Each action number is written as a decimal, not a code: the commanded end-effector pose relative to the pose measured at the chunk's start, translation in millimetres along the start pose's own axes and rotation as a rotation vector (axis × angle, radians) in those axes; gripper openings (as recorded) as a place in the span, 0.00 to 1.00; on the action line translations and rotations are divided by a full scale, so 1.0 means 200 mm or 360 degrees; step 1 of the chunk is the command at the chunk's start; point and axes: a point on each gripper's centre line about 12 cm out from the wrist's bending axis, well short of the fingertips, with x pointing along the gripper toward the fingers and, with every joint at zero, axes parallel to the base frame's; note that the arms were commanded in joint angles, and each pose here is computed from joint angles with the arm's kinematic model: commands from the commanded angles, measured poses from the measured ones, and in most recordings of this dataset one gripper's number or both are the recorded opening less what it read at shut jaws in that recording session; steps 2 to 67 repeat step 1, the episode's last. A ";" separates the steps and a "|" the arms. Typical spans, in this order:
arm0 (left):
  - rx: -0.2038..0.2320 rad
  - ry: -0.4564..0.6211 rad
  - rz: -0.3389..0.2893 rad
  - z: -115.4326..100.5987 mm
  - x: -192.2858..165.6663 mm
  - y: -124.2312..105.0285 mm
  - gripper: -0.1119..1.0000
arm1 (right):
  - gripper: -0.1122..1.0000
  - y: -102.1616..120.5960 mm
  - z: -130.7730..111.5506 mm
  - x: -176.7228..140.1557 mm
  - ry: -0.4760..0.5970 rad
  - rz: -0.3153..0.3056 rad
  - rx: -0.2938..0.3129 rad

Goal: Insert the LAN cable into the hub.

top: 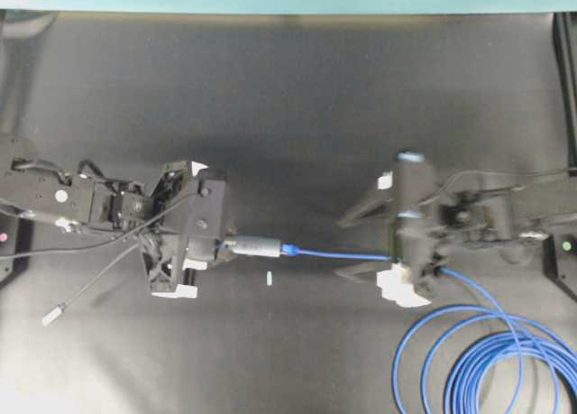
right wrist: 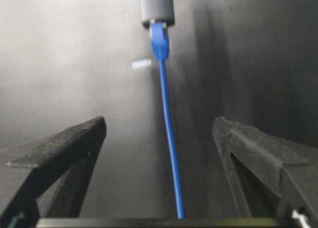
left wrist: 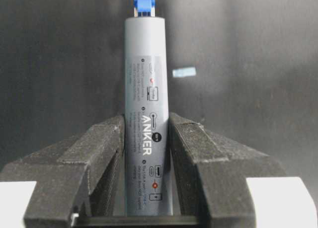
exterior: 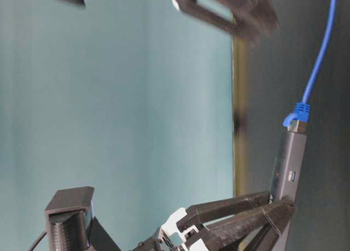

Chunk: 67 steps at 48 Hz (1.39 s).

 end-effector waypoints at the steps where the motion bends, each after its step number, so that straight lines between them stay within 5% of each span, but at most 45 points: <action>1: 0.0000 -0.0017 0.0002 0.03 -0.01 0.00 0.35 | 0.86 0.01 0.03 -0.06 -0.0063 0.0019 0.0020; 67: 0.0000 -0.0017 0.0002 0.03 -0.01 0.00 0.35 | 0.86 0.01 0.03 -0.06 -0.0063 0.0019 0.0020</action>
